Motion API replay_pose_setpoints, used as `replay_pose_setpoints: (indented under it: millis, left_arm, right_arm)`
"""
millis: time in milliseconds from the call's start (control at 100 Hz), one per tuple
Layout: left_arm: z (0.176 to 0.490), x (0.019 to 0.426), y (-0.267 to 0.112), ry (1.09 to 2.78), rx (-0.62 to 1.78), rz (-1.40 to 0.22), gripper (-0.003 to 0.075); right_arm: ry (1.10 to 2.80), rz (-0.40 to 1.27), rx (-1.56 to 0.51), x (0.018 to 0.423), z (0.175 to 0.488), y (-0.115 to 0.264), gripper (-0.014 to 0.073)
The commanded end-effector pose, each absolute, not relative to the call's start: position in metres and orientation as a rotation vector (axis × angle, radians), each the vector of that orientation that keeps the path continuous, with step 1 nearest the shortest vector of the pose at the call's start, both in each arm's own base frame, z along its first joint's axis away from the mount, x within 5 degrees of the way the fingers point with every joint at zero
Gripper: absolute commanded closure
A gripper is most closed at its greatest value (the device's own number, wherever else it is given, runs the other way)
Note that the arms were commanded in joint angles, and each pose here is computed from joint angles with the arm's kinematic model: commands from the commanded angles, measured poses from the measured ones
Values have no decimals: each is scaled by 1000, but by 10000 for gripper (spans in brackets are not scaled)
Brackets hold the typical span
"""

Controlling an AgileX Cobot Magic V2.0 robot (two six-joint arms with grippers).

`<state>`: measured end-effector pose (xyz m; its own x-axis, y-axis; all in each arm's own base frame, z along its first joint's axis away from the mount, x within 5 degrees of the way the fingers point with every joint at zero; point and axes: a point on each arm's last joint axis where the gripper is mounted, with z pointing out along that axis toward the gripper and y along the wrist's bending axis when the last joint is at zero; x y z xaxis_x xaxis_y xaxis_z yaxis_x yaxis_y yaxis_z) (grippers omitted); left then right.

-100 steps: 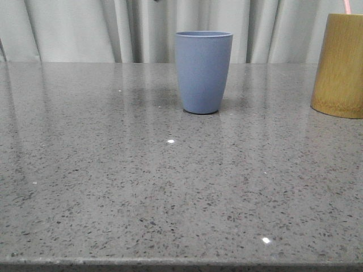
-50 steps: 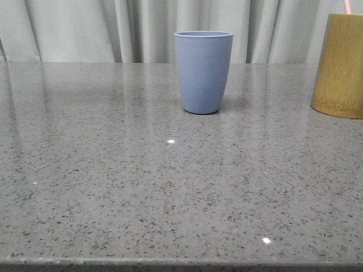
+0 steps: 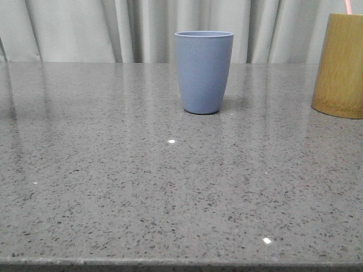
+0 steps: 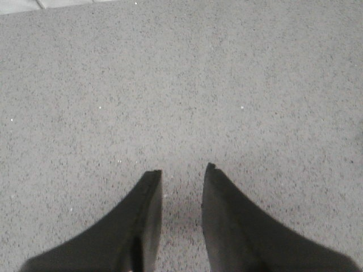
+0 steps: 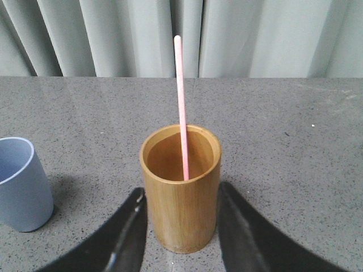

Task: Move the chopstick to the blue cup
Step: 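Move the right gripper above the pink stick in the bamboo cup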

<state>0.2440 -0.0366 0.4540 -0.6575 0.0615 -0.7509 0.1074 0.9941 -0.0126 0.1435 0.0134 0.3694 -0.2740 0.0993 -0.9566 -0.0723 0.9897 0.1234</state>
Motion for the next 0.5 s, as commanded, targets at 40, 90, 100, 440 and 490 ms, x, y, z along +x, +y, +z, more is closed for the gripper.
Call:
replay_pose_setpoints:
  millis: [40,90,100,440,490]
  left_arm:
    - [463,217,-33,2155,98,-100,594]
    - [456,210,-32,2163,94,-101,594]
    - [456,209,-31,2161,94,-102,594]
    - [442,176,-26,2161,94,-102,594]
    - [441,174,-26,2158,94,-102,594]
  right_arm:
    - [1725,161,21,145,389,12,277]
    - [1728,161,21,146,388,13,277]
    - [1732,161,22,147,388,13,277]
    - [1814,159,20,189,401,16,263]
    - [1824,159,20,200,405,17,235]
